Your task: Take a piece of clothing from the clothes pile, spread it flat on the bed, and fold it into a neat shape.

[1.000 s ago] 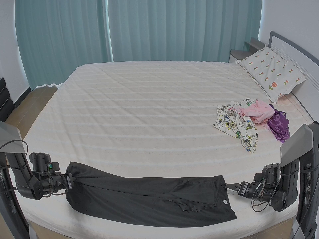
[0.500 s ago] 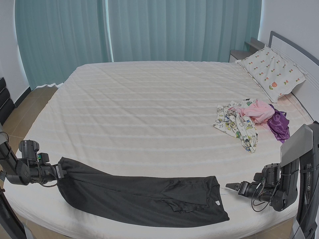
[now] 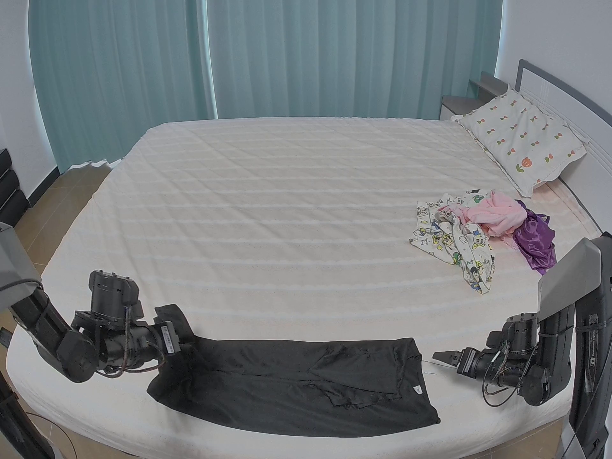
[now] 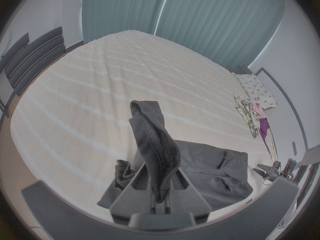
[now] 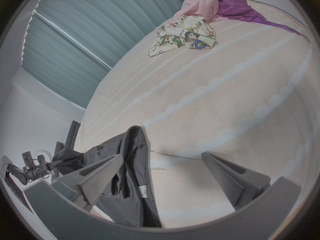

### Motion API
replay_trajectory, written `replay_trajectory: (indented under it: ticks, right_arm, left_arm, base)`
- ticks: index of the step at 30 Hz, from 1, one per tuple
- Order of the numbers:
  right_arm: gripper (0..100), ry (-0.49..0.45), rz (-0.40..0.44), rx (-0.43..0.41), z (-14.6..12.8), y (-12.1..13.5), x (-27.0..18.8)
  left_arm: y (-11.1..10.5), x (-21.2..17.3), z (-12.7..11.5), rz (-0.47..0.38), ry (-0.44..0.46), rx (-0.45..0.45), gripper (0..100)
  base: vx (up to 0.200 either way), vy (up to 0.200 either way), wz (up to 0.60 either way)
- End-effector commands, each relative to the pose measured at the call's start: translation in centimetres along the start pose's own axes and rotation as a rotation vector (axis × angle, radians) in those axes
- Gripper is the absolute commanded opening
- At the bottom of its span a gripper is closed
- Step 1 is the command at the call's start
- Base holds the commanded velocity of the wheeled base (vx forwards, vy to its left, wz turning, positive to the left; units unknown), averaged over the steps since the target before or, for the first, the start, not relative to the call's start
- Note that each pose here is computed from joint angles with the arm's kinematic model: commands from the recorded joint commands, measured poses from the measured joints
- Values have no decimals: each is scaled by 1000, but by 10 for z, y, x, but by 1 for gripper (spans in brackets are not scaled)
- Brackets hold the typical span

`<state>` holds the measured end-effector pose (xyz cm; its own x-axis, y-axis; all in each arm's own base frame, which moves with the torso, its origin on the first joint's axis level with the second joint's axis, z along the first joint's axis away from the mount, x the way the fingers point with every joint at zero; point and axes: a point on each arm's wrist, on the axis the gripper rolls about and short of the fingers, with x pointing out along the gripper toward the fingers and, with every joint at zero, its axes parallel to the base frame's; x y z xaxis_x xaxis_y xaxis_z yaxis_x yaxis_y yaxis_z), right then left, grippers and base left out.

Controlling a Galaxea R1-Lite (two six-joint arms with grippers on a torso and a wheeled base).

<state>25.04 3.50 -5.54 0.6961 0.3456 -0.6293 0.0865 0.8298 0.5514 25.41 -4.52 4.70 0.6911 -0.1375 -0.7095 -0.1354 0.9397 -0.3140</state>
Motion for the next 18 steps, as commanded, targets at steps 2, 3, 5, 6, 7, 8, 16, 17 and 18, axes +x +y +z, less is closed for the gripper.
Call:
replay_trajectory:
  ticks: [2, 3, 5, 6, 7, 8, 16, 17, 18]
  right_arm:
    - [100, -12, 10, -4, 2, 1, -1]
    - [100, -11, 11, -5, 1, 2, -1]
    - [100, -11, 11, -5, 1, 2, -1]
    - [100, -12, 11, -5, 2, 2, -1]
    - [100, -12, 11, -5, 2, 2, -1]
    - [100, -12, 11, -5, 2, 2, -1]
    - [100, -11, 13, -8, 1, 3, -1]
    - [100, -11, 13, -8, 1, 3, -1]
    - [100, -10, 13, -9, 1, 3, -1]
  left_arm:
    - [-38, -3, -19, -35, 7, 43, 0]
    - [-42, -3, -20, -40, 5, 46, 0]
    - [-48, -2, -21, -50, 1, 51, 0]
    - [-48, -2, -21, -51, 2, 52, 0]
    - [-51, -3, -23, -58, 3, 57, 0]
    - [-54, -3, -24, -64, 6, 61, 0]
    - [-74, -1, -28, -85, 59, 51, 0]
    - [-74, -1, -28, -85, 59, 51, 0]
    - [-79, 0, -30, -91, 71, 53, 0]
  base:
    - [0, -200, 0]
    - [0, -200, 0]
    - [0, -200, 0]
    - [0, -200, 0]
    - [0, -200, 0]
    - [0, -200, 0]
    - [0, -200, 0]
    - [0, -200, 0]
    - [0, -200, 0]
